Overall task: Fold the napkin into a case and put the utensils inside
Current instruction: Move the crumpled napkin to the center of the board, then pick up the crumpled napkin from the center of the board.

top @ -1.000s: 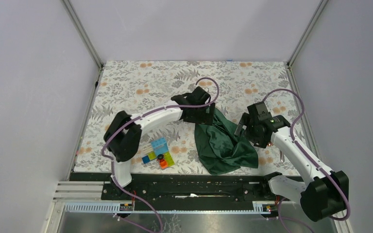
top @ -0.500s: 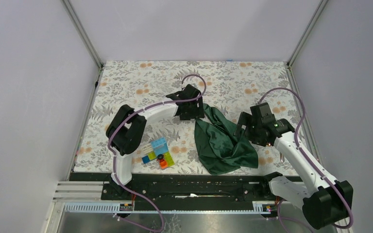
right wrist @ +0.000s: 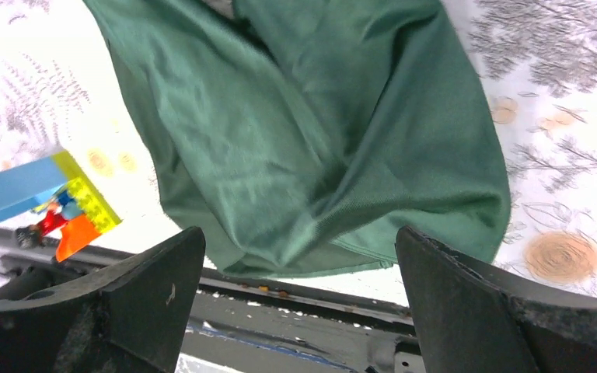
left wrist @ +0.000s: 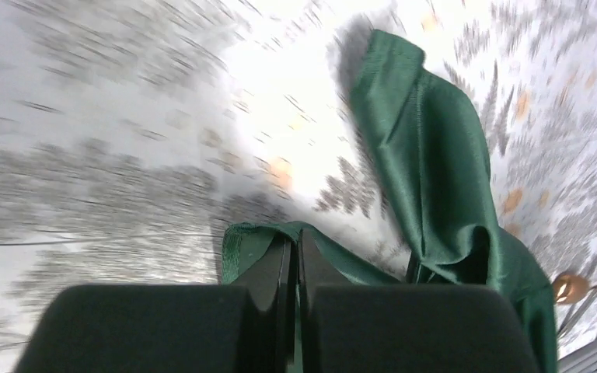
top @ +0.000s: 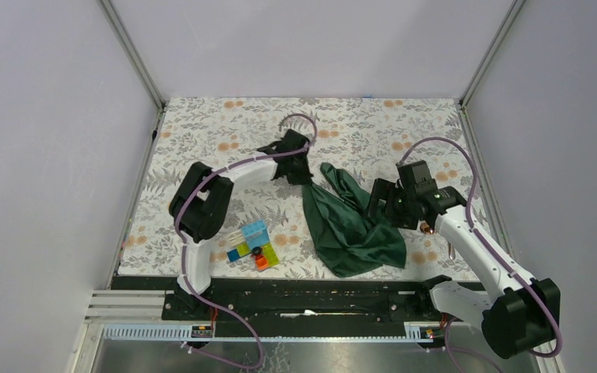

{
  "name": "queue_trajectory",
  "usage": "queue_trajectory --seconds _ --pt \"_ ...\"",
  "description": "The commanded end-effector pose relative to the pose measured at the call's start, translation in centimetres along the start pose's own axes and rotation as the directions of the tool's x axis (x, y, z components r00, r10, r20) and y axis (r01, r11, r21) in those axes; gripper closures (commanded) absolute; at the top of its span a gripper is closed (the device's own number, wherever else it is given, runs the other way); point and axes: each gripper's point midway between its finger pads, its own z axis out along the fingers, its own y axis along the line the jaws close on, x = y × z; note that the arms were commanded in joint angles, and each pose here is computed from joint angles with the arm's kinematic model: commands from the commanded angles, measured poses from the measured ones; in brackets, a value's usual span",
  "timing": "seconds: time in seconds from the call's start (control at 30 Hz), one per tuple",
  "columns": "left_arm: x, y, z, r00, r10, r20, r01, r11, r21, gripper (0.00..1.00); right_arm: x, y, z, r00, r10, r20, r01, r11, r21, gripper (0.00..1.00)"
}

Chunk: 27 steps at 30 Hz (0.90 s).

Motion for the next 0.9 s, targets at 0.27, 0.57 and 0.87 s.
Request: queue_trajectory --seconds 0.27,0.57,0.87 --pt "-11.4 10.9 -12.6 0.880 -0.332 0.340 0.326 0.942 0.078 1.00 1.2 6.4 4.4 0.966 -0.215 -0.146 0.184 0.962 -0.200 0.01" --pt "-8.3 10.8 -12.0 0.896 -0.376 0.238 0.343 0.924 0.167 1.00 1.6 2.9 9.3 0.978 -0.044 -0.204 0.079 0.983 0.168 0.29" --pt "-7.1 11.4 -13.1 0.894 -0.357 0.271 0.324 0.932 0.160 1.00 -0.6 5.7 10.6 0.971 0.234 -0.042 -0.202 0.906 0.372 0.19"
